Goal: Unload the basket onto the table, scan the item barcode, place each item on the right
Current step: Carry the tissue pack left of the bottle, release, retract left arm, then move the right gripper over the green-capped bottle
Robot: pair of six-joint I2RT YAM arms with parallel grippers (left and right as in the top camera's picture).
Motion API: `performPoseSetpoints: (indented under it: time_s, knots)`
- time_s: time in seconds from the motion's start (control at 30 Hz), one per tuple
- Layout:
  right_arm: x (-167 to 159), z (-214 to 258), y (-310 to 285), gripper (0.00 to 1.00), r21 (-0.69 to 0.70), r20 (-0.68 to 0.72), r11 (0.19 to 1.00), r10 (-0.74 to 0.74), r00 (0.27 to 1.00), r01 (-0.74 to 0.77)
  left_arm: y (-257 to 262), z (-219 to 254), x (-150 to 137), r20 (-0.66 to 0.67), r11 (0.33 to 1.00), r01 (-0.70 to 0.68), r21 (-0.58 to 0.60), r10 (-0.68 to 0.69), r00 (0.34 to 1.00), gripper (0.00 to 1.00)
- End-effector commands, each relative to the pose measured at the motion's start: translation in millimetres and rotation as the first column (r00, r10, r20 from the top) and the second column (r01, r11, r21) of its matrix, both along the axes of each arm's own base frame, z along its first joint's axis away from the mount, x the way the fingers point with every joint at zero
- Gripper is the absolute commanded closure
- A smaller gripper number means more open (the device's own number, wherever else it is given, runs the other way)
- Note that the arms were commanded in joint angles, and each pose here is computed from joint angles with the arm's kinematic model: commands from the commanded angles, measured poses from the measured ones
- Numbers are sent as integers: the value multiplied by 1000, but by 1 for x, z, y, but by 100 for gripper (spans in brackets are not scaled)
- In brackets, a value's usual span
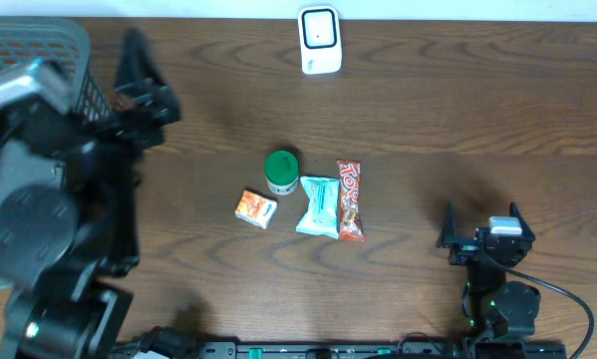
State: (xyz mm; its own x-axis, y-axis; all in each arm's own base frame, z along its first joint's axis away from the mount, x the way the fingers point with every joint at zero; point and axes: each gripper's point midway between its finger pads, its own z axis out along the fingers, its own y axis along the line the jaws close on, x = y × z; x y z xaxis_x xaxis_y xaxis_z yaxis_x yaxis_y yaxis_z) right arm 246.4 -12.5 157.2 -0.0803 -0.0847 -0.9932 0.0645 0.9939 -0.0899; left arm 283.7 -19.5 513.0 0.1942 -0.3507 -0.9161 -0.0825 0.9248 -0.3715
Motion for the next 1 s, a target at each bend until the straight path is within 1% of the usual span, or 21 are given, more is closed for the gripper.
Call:
performPoseSetpoints:
  time_s: [0.0,0.13,0.3,0.47,0.57,0.67,0.73,0.83,0.9,0.93,0.97]
  knots:
    - [0,1,1,1,-10,4,1000,3,1000,-3,30,5,-15,-26,947,-194,255,207,978,2]
    - [0,1,1,1,-10,4,1000,3,1000,-3,55,-3,-28,-70,883,-322,341,366,928,2]
    - [0,1,1,1,-10,4,1000,3,1000,-3,58,2,-31,-53,879,-332,342,371,927,2]
    - [0,1,2,1,-10,4,1000,6,1000,-6,61,6,-40,-36,881,-341,328,372,928,2]
    - [0,1,1,1,-10,5,1000,3,1000,-3,69,12,-52,-15,879,-363,309,386,923,2]
    - [0,3,2,1,-5,14,1000,7,1000,-7,82,19,-70,16,871,-401,282,414,910,2]
    - [0,9,12,1,63,44,996,60,997,-62,92,24,-86,41,863,-433,259,438,898,2]
    - [-3,31,47,1,199,139,941,250,958,-274,106,31,-113,85,851,-480,214,474,877,2]
    - [-12,45,74,1,234,193,870,397,897,-435,110,35,-127,115,852,-490,187,476,872,2]
    - [-19,52,88,1,244,219,820,473,853,-517,111,36,-132,129,854,-487,184,470,873,2]
    - [-25,55,97,1,255,231,782,523,821,-569,110,36,-137,141,858,-479,187,459,877,2]
